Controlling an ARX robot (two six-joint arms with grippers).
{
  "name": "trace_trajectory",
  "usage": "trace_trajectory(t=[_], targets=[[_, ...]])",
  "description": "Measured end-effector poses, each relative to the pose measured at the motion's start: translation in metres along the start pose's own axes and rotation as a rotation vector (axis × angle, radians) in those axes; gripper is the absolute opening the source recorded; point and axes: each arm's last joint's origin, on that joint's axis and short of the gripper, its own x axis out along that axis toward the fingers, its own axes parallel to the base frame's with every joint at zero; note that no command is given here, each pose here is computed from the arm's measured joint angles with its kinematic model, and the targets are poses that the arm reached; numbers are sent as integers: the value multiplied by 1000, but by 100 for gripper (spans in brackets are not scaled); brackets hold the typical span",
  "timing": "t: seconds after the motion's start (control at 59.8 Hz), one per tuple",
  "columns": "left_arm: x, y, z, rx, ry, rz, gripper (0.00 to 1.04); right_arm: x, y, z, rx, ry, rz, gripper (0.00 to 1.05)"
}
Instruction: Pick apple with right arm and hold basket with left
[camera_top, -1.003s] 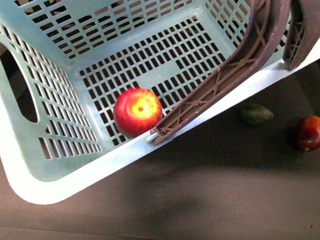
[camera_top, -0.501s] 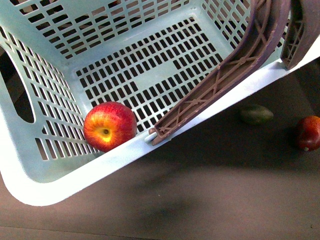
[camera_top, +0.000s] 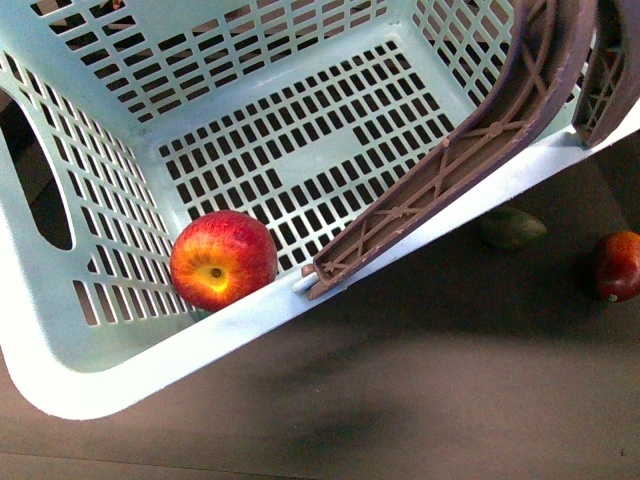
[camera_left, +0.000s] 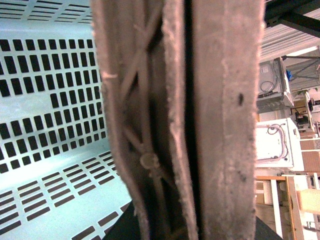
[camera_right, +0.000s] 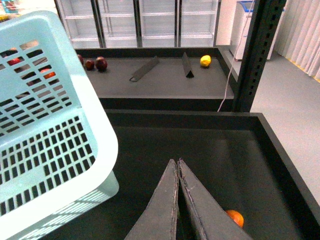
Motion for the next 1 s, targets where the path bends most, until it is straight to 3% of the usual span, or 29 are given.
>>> trace_trajectory(t=[0.652, 1.003], targets=[[0, 0, 0, -1, 0, 1, 15, -30, 0, -22, 0, -14, -1, 2], [0, 0, 0, -1, 1, 0, 15, -39, 0, -20, -1, -27, 0, 2]])
